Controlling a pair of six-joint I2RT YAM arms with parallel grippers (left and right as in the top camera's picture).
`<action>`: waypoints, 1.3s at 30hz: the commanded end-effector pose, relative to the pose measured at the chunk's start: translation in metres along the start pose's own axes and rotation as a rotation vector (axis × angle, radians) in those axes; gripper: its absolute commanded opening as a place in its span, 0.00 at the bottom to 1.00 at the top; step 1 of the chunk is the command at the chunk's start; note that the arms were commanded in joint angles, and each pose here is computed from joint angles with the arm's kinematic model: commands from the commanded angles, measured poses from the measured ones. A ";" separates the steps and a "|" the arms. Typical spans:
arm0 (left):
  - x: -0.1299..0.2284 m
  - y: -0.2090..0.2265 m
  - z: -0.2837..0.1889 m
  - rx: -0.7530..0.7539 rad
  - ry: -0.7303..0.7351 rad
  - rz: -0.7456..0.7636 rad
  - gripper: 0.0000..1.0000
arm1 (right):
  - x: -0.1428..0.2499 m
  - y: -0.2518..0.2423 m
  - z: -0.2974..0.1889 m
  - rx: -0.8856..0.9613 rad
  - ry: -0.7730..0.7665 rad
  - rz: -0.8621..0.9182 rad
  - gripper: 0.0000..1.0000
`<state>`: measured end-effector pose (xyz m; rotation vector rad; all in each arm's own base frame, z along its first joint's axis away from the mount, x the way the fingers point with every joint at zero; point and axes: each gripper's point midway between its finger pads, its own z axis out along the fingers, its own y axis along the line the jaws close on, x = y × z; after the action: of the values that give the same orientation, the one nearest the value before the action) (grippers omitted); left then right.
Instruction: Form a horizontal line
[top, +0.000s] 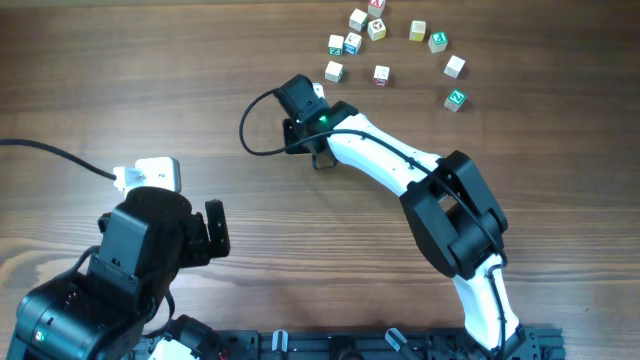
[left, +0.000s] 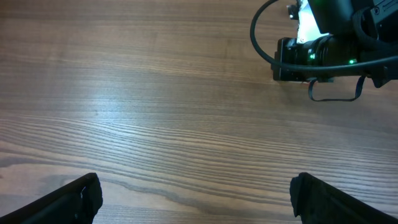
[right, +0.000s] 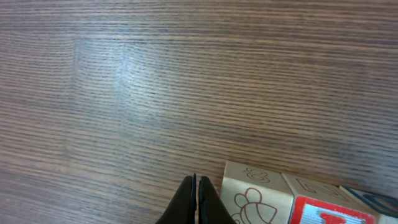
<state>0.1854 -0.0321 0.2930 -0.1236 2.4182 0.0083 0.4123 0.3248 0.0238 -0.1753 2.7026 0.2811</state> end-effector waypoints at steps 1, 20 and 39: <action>-0.001 0.002 0.000 -0.010 -0.007 -0.021 1.00 | 0.003 -0.011 0.006 0.055 -0.001 0.009 0.05; -0.001 0.002 0.000 -0.010 -0.007 -0.021 1.00 | -0.072 -0.013 -0.051 0.071 -0.250 0.057 0.05; -0.001 0.002 0.000 -0.010 -0.007 -0.021 1.00 | -0.016 -0.169 -0.041 0.377 -0.007 0.413 0.05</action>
<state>0.1854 -0.0321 0.2930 -0.1236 2.4182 0.0083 0.4385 0.1516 0.0287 0.4750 2.7247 -0.1332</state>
